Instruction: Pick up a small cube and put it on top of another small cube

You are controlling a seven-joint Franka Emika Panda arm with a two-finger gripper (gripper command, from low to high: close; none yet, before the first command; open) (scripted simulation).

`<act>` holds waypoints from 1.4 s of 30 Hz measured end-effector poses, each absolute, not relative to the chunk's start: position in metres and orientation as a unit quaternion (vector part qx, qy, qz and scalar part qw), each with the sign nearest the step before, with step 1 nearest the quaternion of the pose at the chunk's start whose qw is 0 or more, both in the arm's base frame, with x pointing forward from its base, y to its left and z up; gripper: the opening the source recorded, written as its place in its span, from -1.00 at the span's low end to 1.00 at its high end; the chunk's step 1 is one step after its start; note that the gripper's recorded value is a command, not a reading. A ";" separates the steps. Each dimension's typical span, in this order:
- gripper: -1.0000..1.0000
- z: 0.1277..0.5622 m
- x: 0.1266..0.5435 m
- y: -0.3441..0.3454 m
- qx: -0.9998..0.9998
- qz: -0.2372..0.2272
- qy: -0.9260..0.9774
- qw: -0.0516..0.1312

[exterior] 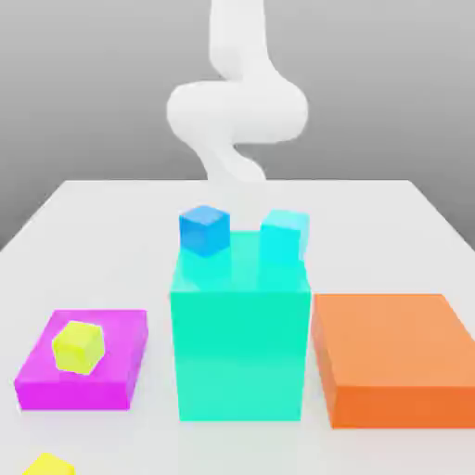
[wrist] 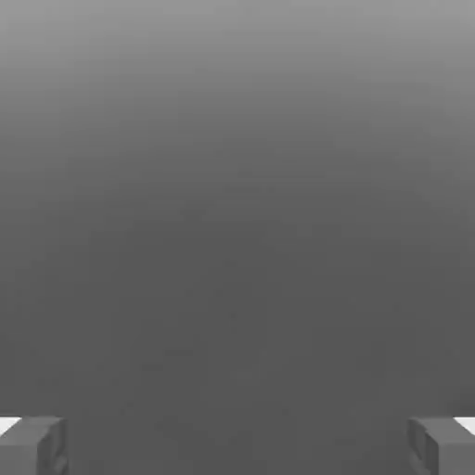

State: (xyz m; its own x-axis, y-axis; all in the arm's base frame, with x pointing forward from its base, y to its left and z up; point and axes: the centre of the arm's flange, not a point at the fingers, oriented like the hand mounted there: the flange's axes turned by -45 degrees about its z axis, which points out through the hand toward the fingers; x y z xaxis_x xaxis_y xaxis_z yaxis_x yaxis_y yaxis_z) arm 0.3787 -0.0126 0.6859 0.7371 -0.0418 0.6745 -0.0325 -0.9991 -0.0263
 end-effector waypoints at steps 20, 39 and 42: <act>0.00 0.400 0.538 -0.148 -0.979 -0.137 0.151 0.014; -1.00 0.132 0.525 -0.221 -0.975 0.000 0.222 0.000; -1.00 0.127 0.525 -0.221 -0.975 0.000 0.222 0.000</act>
State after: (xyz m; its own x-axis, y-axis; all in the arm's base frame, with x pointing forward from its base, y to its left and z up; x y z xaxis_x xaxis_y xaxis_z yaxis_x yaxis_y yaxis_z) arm 0.5251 -0.2211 0.1269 0.9015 -0.4328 0.0003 -0.4328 -0.9015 -0.0004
